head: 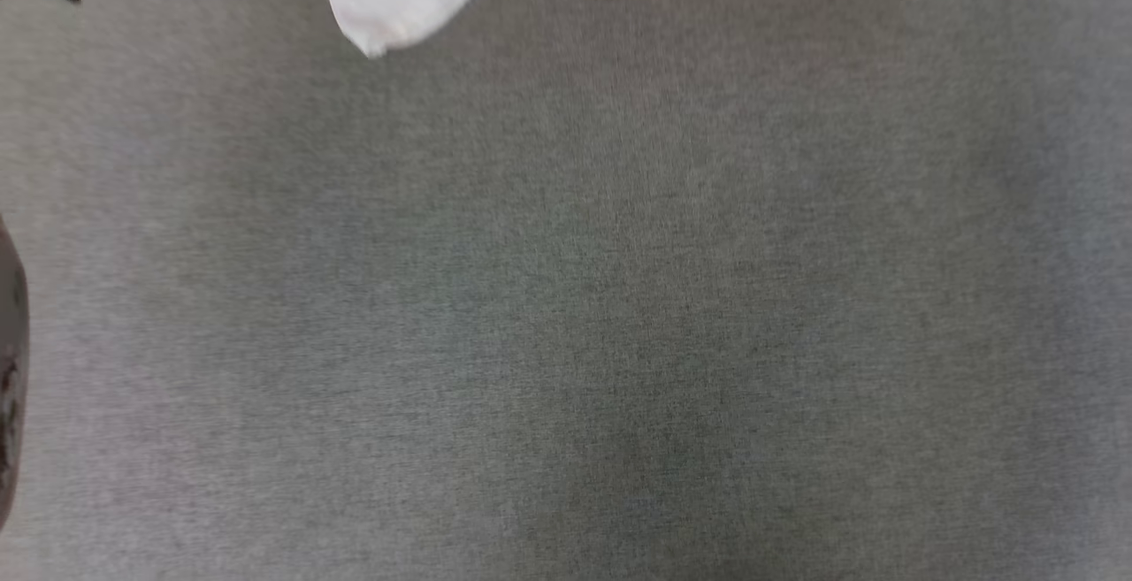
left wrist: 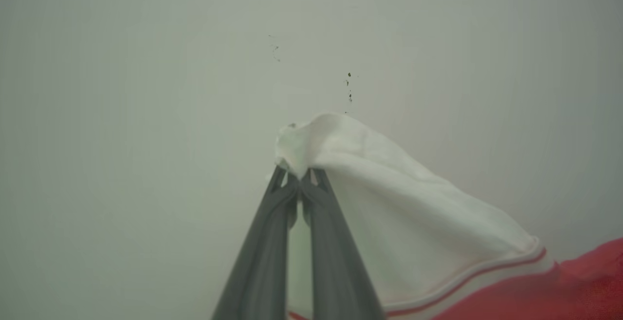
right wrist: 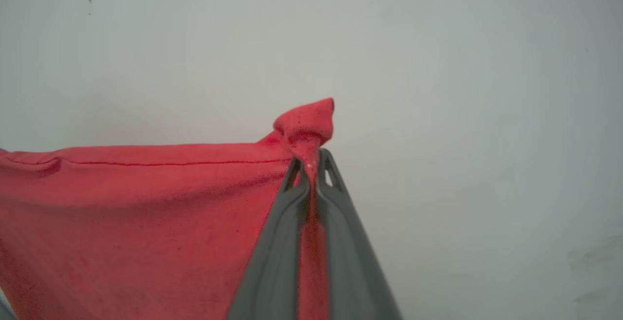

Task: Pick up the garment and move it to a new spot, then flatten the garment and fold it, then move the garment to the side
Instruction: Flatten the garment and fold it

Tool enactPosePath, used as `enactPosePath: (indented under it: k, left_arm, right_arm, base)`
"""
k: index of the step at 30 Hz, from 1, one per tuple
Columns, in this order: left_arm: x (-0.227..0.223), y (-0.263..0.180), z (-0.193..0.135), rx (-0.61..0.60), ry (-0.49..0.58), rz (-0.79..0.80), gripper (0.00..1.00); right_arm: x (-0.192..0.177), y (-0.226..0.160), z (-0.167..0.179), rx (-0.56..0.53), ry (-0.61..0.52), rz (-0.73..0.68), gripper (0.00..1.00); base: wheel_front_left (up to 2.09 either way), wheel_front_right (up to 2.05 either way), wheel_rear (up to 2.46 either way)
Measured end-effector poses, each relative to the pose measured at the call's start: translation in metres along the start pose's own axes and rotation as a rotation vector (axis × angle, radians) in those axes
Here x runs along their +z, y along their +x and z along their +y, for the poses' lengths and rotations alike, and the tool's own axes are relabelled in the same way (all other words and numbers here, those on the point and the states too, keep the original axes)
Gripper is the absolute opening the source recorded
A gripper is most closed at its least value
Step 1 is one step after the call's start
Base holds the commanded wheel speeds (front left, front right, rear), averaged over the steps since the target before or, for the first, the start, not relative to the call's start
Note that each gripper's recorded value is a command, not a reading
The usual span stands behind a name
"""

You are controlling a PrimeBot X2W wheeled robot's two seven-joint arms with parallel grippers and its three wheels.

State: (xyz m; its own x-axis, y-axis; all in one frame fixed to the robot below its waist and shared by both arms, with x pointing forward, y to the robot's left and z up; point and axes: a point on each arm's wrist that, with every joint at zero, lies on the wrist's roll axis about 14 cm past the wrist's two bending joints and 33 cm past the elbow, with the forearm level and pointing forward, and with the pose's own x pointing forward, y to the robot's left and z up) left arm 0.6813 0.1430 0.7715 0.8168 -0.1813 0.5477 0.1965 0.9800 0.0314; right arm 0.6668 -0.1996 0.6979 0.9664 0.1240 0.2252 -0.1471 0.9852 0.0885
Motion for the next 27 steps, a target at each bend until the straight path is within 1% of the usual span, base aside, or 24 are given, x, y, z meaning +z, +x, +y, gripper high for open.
enactPosePath:
  k: [7,11,15,20,23,27]
  left_arm:
    - [-0.055,0.003,-0.002,0.001,-0.035,0.048,0.0]
    - [-0.091,-0.009,-0.002,0.005,-0.055,0.119,0.0]
    - [-0.125,-0.028,0.001,0.013,-0.066,0.212,0.0]
    - [-0.161,-0.057,-0.002,0.023,-0.103,0.328,0.0]
    - [-0.173,-0.081,0.001,0.049,-0.139,0.392,0.0]
    - [-0.179,-0.117,0.002,0.076,-0.174,0.465,0.0]
  right_arm:
    - [-0.052,0.02,0.001,0.017,-0.002,0.05,0.0]
    - [-0.086,0.022,0.007,0.036,0.012,0.122,0.0]
    - [-0.111,0.02,0.015,0.056,0.024,0.182,0.0]
    - [-0.144,0.006,0.018,0.057,0.054,0.278,0.0]
    - [-0.166,-0.013,0.018,0.054,0.061,0.348,0.0]
    - [-0.18,-0.045,0.015,0.051,0.052,0.409,0.0]
  base:
    - [0.0,0.0,0.0]
    - [0.0,0.0,0.0]
    - [0.0,0.0,0.0]
    - [0.0,0.0,0.0]
    - [0.0,0.0,0.0]
    - [0.0,0.0,0.0]
